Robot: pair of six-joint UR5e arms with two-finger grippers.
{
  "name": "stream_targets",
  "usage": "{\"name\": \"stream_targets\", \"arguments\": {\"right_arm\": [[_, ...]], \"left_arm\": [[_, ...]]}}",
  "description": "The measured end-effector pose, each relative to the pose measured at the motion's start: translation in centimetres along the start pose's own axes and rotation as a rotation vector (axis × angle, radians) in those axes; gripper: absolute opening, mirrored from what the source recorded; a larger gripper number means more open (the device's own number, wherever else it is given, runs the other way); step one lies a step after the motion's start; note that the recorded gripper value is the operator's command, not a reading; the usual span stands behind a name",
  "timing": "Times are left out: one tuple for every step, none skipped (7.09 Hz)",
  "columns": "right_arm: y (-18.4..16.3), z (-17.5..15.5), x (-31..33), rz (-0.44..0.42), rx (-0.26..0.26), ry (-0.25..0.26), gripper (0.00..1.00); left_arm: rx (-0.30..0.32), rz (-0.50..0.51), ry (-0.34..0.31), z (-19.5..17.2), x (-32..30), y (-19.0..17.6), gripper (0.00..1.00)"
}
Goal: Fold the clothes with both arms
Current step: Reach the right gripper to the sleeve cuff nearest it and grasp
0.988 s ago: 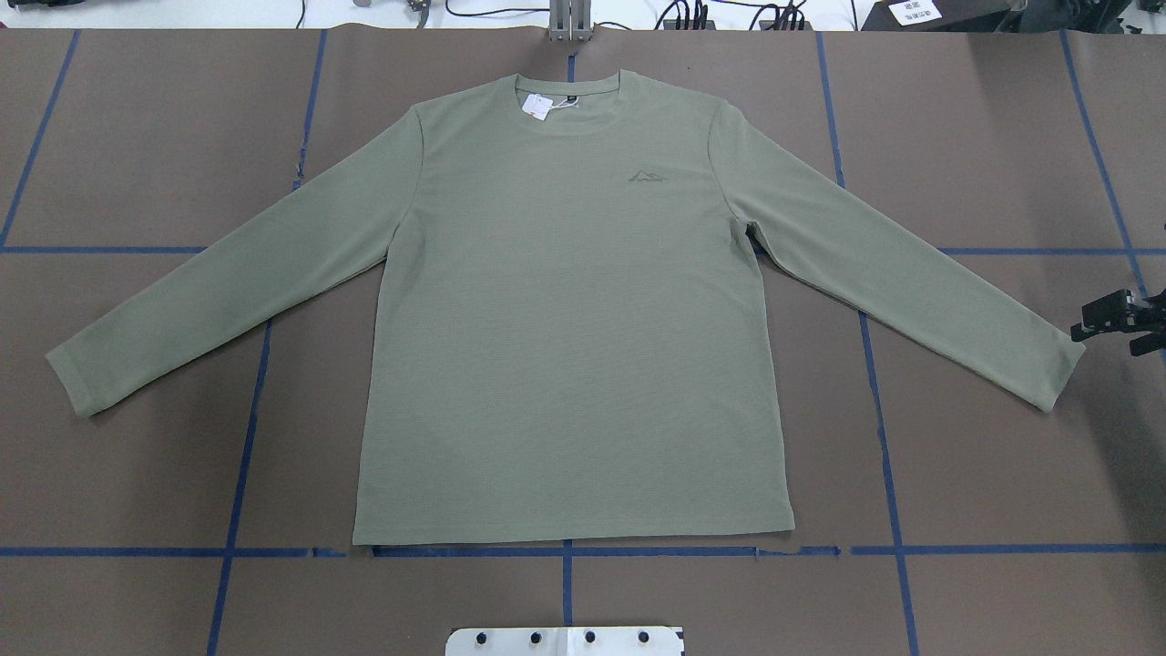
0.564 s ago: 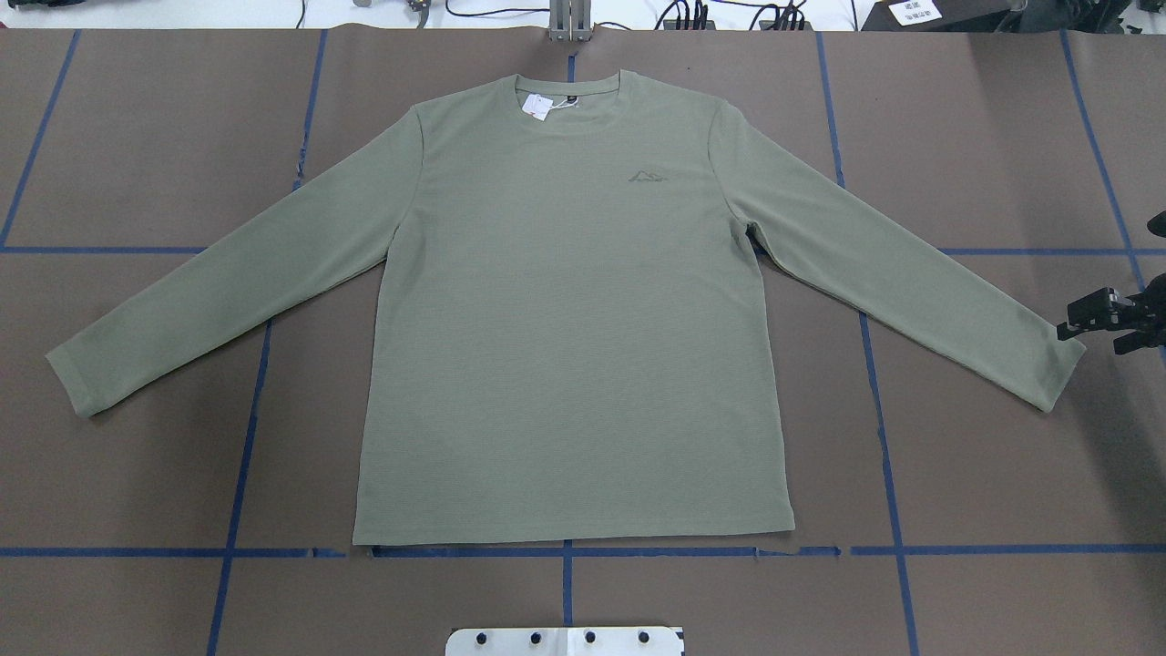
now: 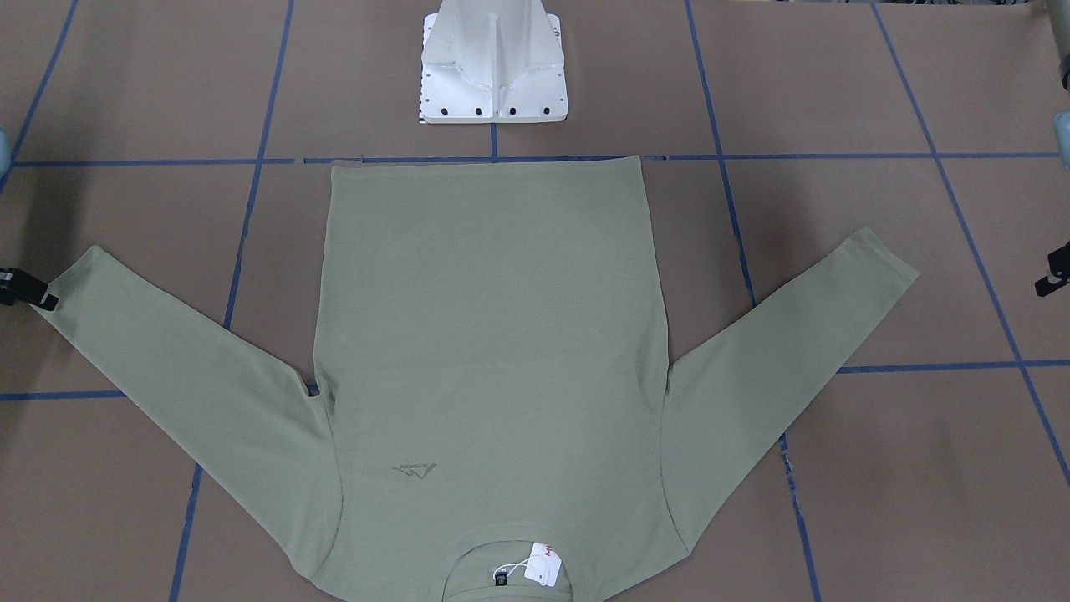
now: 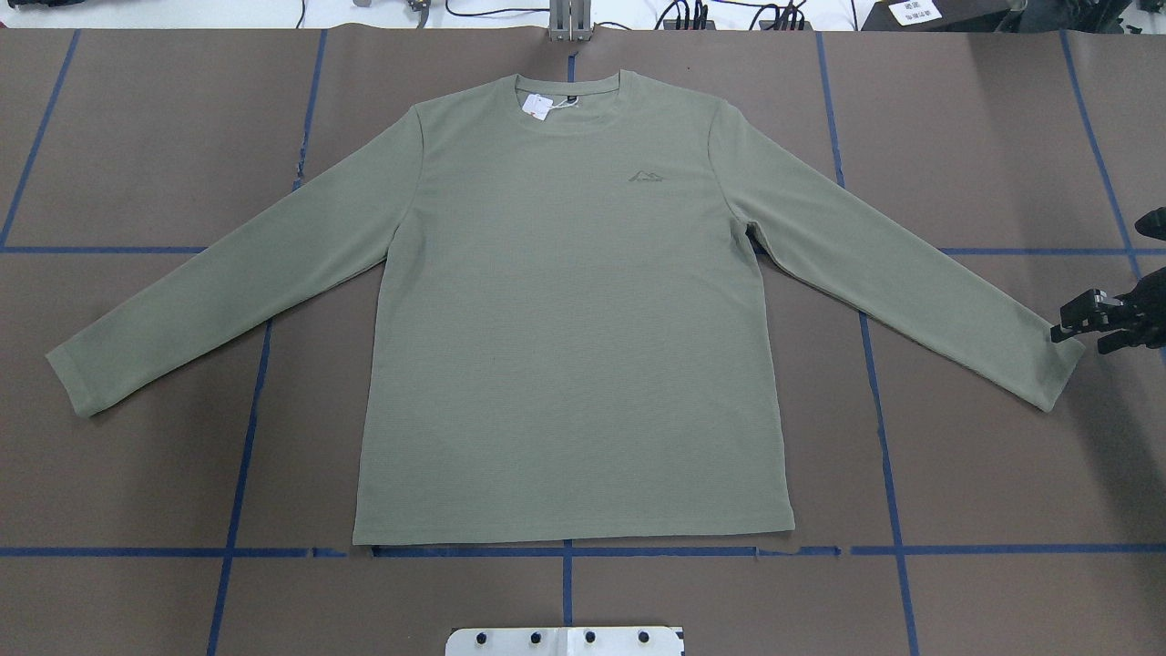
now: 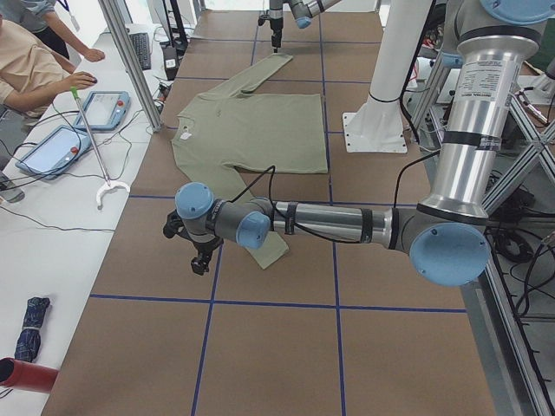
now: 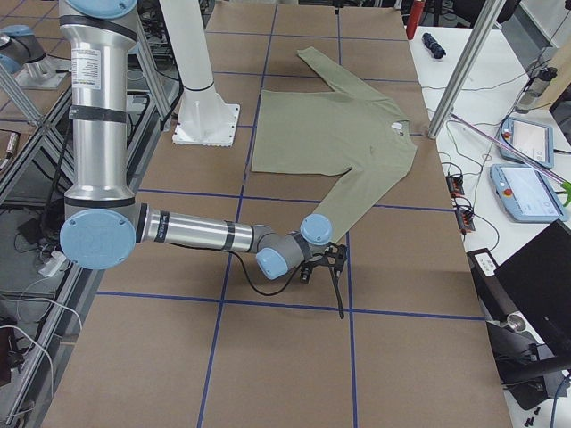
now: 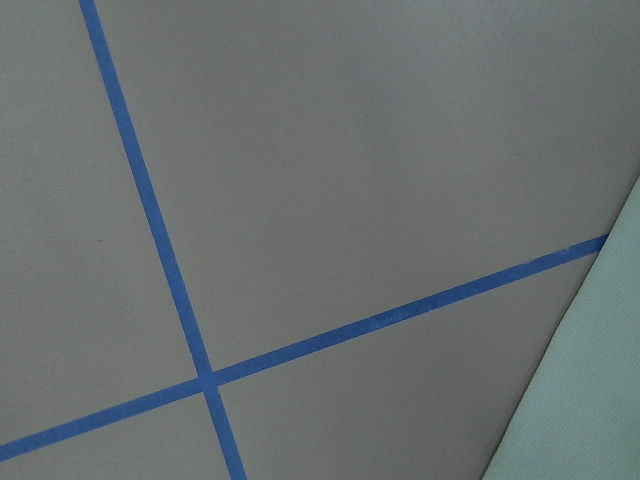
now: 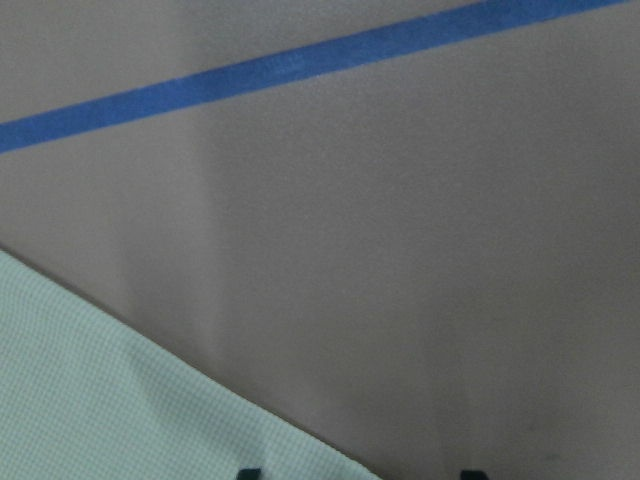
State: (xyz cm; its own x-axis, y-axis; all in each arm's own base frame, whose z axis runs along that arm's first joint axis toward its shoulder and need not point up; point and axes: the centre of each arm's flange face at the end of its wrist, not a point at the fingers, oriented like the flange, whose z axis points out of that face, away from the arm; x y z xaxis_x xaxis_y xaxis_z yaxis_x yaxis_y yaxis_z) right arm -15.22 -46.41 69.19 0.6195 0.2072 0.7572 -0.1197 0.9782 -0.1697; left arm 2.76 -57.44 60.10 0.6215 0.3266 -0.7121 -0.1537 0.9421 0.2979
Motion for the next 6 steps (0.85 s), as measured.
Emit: {"name": "stream_targets", "arguments": {"right_arm": [[-0.02,0.12,0.10,0.002,-0.002,0.001,0.15],[-0.03,0.18,0.14,0.003,-0.003,0.002,0.00],[-0.03,0.17,0.13,0.000,-0.004,0.001,0.00],[-0.02,0.11,-0.01,-0.007,-0.004,-0.002,0.00],[0.01,-0.06,-0.27,-0.014,-0.004,-0.008,0.00],[0.04,-0.26,-0.55,-0.020,-0.004,-0.015,0.00]], "left_arm": [[-0.001,-0.001,0.000,0.05,-0.06,0.05,1.00],[-0.002,-0.003,0.000,0.10,-0.11,0.09,1.00],[-0.003,-0.004,0.000,0.15,-0.16,0.14,1.00],[-0.003,-0.004,0.000,0.16,-0.18,0.16,1.00],[-0.003,-0.004,0.000,0.14,-0.18,0.16,1.00],[-0.002,-0.004,0.000,0.09,-0.18,0.17,1.00]]}}
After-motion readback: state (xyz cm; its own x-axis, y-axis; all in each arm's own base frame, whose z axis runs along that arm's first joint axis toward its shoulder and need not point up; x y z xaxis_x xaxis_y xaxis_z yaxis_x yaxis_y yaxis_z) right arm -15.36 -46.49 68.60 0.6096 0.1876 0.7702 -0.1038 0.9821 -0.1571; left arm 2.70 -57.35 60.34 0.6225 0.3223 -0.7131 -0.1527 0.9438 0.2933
